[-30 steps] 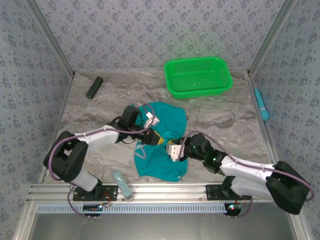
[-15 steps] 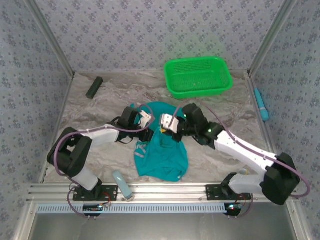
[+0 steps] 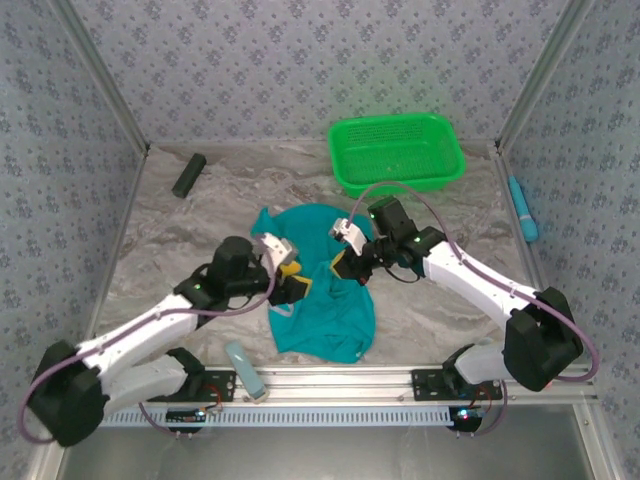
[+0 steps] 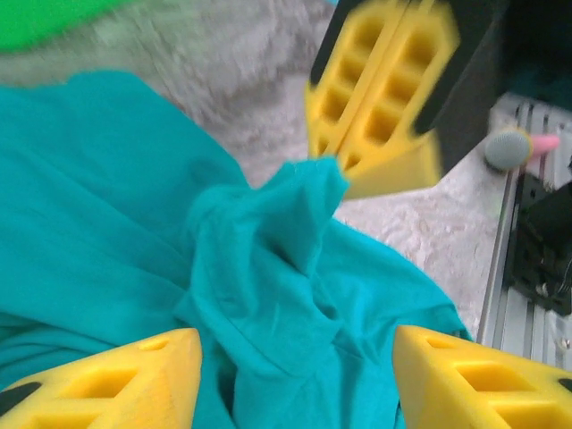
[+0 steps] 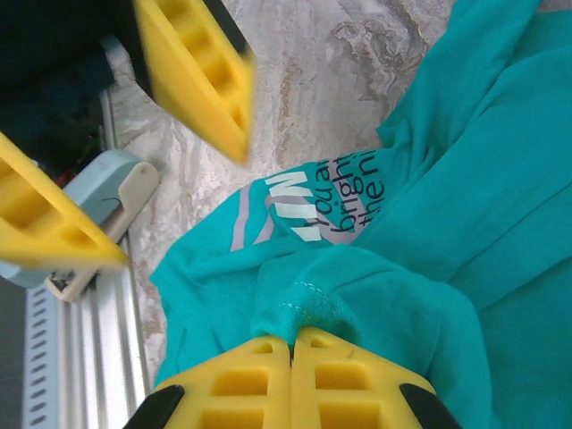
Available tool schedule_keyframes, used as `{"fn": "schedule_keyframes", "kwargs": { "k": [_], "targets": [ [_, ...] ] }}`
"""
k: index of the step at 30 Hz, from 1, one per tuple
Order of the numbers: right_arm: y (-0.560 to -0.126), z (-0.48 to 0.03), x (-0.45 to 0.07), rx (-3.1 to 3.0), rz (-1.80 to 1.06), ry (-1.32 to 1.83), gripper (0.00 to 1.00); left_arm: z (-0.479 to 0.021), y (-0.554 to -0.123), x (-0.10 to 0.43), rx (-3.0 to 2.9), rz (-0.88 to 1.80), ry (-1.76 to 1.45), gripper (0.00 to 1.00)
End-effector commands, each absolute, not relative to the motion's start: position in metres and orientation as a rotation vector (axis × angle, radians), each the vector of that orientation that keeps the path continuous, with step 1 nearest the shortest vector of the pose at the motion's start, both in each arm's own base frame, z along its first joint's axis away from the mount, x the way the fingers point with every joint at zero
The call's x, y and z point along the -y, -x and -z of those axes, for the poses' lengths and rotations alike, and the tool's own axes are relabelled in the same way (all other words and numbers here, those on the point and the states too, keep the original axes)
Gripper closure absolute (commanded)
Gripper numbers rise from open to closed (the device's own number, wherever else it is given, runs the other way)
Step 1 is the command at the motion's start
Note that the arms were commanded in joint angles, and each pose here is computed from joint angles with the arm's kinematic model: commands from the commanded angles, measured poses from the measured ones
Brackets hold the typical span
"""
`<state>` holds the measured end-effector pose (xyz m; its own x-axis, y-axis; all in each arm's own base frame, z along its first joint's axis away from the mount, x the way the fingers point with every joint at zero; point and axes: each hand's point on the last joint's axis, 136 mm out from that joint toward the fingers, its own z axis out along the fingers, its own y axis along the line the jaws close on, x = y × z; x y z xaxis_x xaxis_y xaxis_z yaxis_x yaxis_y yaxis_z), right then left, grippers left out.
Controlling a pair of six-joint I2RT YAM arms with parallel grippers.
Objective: Fold the inside-out t-shirt
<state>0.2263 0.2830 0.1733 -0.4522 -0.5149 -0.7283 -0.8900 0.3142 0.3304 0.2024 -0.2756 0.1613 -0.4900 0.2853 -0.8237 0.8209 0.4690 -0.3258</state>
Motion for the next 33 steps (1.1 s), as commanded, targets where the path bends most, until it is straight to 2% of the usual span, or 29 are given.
{"fn": "schedule_keyframes", "kwargs": {
  "k": [1,6,8,10,12,13,14,15,18,21,23,29,33],
  "targets": [
    [-0.214,-0.186,-0.286,-2.123,-1.137,1.212,1.00,-0.165,-0.211,0.299,-2.003,0.973,-0.956,0.42],
    [-0.206,-0.195,-0.282,-2.089,-1.180,1.229,1.00,-0.168,-0.216,0.329,-1.963,1.006,-1.043,0.43],
    [-0.201,-0.196,-0.281,-2.066,-1.197,1.254,1.00,-0.169,-0.214,0.339,-1.942,1.031,-1.101,0.47],
    [-0.201,-0.196,-0.279,-2.054,-1.183,1.254,1.00,-0.170,-0.210,0.347,-1.930,1.057,-1.161,0.58],
    [-0.202,-0.194,-0.276,-2.031,-1.169,1.260,1.00,-0.170,-0.195,0.352,-1.880,1.125,-1.281,0.87],
    [-0.204,-0.192,-0.273,-2.031,-1.148,1.259,1.00,-0.171,-0.187,0.352,-1.845,1.155,-1.339,0.98],
    [-0.209,-0.187,-0.269,-2.041,-1.100,1.249,0.98,-0.171,-0.181,0.351,-1.823,1.176,-1.387,1.00],
    [-0.218,-0.181,-0.262,-2.059,-1.009,1.227,0.92,-0.171,-0.174,0.349,-1.808,1.204,-1.422,1.00],
    [-0.247,-0.160,-0.242,-2.064,-0.701,1.171,0.85,-0.171,-0.166,0.340,-1.841,1.306,-1.431,1.00],
    [-0.261,-0.158,-0.240,-1.949,-0.593,1.101,0.74,-0.173,-0.162,0.335,-1.887,1.434,-1.395,1.00],
    [-0.262,-0.168,-0.239,-1.872,-0.554,1.030,0.72,-0.173,-0.166,0.334,-1.938,1.481,-1.322,1.00],
    [-0.187,-0.188,-0.244,-1.490,-0.443,1.206,0.64,-0.166,-0.186,0.331,-2.151,1.576,-1.080,0.92],
    [-0.168,-0.175,-0.258,-1.442,-0.452,1.315,0.64,-0.161,-0.196,0.337,-2.284,1.626,-0.939,0.92]
  ]
}}
